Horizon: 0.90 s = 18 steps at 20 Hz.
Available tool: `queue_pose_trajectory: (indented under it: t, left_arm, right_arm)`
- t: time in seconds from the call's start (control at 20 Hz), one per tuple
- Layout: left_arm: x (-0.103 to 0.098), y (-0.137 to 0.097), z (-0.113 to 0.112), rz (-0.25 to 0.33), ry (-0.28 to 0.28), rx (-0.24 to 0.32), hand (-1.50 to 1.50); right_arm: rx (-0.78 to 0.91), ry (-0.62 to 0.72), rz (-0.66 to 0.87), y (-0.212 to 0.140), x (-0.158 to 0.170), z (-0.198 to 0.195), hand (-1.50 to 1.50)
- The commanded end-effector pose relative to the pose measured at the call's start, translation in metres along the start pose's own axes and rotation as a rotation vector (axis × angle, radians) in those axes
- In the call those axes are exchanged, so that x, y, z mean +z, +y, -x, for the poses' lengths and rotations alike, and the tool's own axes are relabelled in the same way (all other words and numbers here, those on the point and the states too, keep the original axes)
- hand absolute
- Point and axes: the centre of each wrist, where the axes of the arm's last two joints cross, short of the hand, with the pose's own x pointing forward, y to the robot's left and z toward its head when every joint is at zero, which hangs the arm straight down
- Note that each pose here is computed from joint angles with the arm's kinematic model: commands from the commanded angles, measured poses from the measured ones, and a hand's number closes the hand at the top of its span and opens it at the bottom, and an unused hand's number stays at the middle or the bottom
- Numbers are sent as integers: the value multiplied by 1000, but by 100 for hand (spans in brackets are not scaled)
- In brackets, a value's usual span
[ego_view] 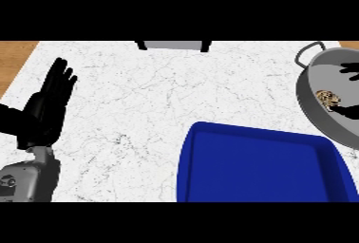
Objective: Pick the cupcake from the tray and place it in the pot
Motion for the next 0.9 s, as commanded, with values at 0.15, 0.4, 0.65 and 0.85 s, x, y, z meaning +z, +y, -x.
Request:
queue_pose_trajectory:
  t: [0.15,0.4,0.65,0.85]
  left_arm:
    - [-1,-4,4,-14,-1,-7,0]
    - [-7,6,0,-26,4,-3,0]
    - [1,-4,-5,-9,-1,4,0]
    - [4,-7,11,-11,-3,5,0]
  right_arm:
    - [-394,-108,41,8,-3,3,-150]
    - [-542,-84,105,-19,6,14,-150]
    - [-605,-65,131,-61,36,35,-150]
    - [-637,-67,118,-99,51,38,-150]
